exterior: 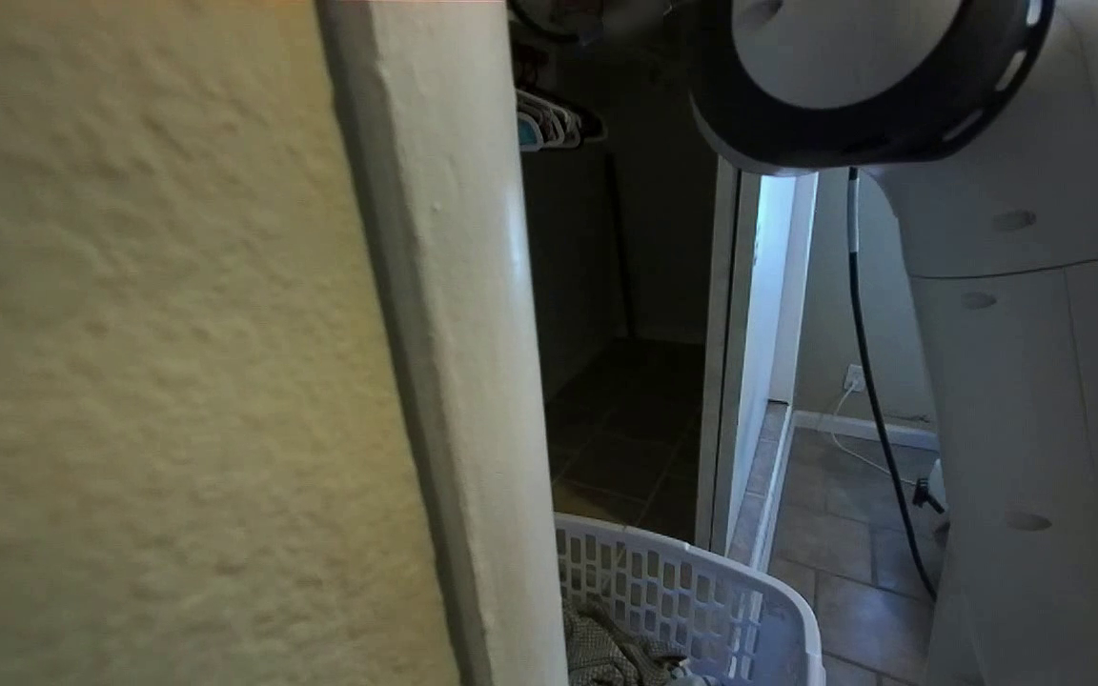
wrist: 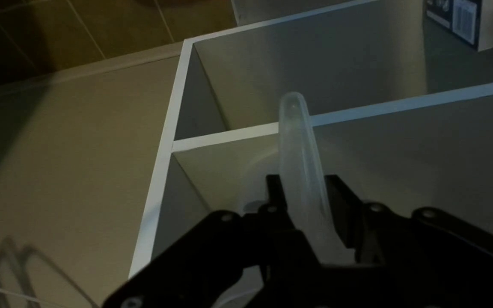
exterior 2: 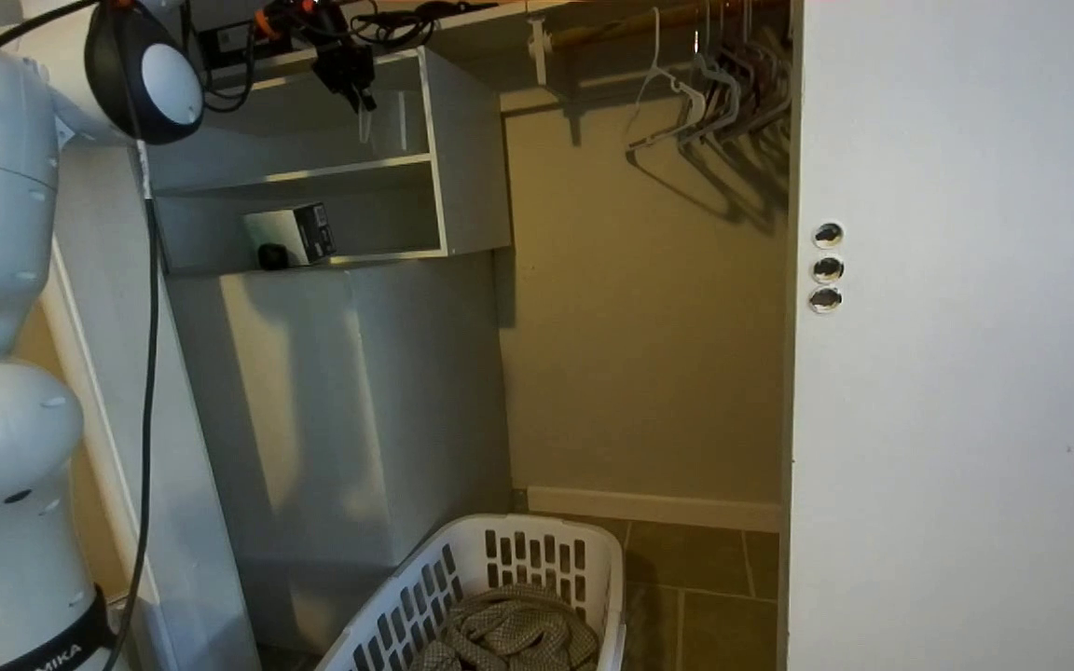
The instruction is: Move the clear jar from the bottom shelf onto the top shelf
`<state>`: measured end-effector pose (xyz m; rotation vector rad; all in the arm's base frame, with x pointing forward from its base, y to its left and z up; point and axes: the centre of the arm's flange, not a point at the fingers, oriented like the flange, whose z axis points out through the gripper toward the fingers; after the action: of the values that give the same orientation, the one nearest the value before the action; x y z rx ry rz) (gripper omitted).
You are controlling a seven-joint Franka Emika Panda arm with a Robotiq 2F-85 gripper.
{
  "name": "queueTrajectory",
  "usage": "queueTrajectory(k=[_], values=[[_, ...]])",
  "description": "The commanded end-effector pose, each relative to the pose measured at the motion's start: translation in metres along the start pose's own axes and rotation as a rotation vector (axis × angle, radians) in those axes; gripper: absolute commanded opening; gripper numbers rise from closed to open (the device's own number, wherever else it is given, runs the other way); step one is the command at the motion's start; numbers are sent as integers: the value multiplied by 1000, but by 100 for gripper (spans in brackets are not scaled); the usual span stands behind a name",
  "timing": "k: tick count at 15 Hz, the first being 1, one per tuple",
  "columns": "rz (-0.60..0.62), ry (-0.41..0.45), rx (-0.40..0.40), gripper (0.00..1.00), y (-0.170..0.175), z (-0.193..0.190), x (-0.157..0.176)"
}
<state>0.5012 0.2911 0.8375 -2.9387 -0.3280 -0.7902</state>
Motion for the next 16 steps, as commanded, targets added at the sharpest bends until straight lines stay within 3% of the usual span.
queueTrajectory(k=[1,16], values=[[14,23,-6,7,-2,5,10],[7,-11,-15,7,3,-11,4]])
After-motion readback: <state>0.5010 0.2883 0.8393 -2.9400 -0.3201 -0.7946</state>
